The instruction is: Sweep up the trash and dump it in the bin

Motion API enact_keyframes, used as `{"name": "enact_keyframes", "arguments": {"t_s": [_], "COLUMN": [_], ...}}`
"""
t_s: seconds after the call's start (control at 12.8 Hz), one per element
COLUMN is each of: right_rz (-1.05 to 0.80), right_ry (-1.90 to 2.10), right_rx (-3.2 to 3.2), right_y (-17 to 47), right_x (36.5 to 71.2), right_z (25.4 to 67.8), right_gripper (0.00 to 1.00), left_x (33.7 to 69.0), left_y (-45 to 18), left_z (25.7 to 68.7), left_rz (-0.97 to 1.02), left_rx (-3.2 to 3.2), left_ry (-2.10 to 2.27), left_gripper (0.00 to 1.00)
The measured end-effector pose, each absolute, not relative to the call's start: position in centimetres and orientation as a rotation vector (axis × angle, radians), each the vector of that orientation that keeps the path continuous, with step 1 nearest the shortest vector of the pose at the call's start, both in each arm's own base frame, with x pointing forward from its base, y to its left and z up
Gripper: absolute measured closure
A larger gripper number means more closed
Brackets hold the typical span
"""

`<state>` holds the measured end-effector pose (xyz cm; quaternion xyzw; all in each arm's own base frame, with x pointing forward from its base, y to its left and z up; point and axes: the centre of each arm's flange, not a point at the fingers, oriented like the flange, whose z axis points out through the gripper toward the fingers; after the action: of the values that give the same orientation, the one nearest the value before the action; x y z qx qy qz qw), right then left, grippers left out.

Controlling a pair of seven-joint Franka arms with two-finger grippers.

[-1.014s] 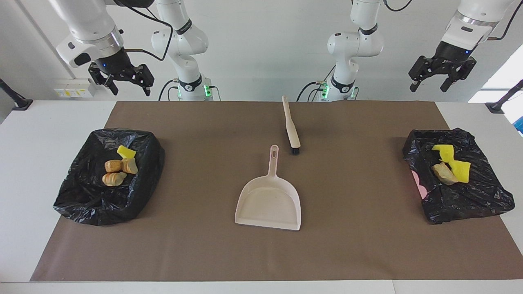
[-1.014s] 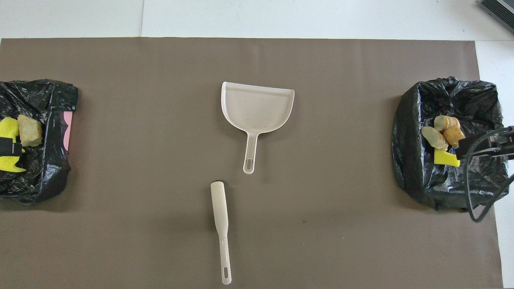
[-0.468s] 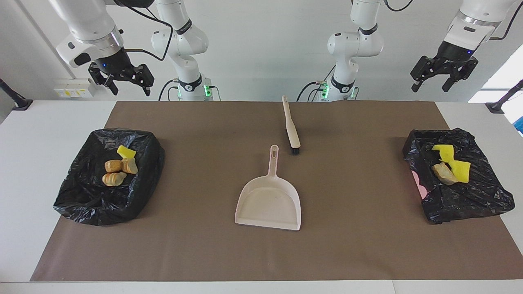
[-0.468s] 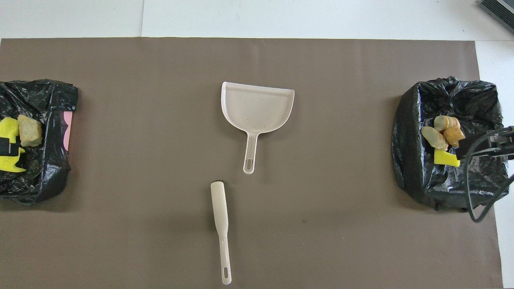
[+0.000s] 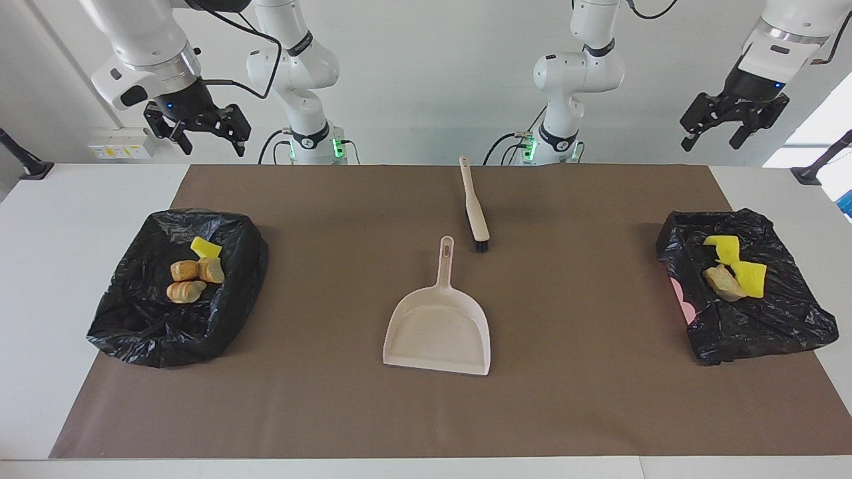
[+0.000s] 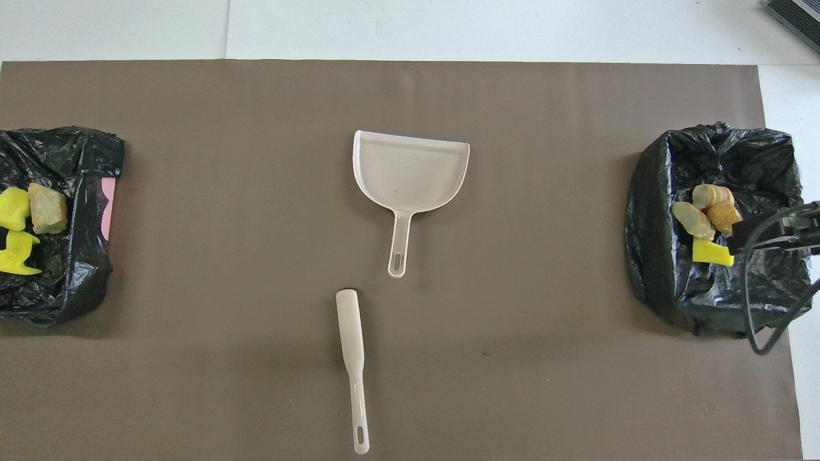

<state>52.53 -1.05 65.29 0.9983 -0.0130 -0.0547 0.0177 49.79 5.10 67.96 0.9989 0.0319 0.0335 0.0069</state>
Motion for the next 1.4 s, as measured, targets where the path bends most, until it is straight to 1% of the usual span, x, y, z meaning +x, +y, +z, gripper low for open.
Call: {"name": "enact_keyframes", "arguments": {"t_s": [0.16,0.23,0.55,0.86,1.4], "right_rz": [-0.17,-0.17,-0.17,-0.169,-0.17], "right_ry": [-0.04,-0.041,-0.047,-0.048,-0.048], "right_rx": [3.101,3.101,3.101,3.101,3.101], "right_y": [-1.0,-1.1,-1.3,-1.3,-1.3], "right_x": [52.5,52.5,52.5,52.5,52.5], "right_z": [65.3,65.3,65.3,65.3,65.3], "right_gripper": [0.0,0.0,0.0,0.0,0.0], "left_x": [49.1,49.0,49.7,49.5,49.7], "left_y": [9.3,9.8,4.4,5.0,3.6], "left_z": [67.9,67.9,67.9,68.0,68.3], "left_rz": [0.101,0.095,0.084,0.089,0.107], "left_rx": [3.121,3.122,3.143,3.142,3.146], "left_ry": [0.219,0.229,0.105,0.121,0.077], "left_gripper": [0.0,0.0,0.0,0.0,0.0]}}
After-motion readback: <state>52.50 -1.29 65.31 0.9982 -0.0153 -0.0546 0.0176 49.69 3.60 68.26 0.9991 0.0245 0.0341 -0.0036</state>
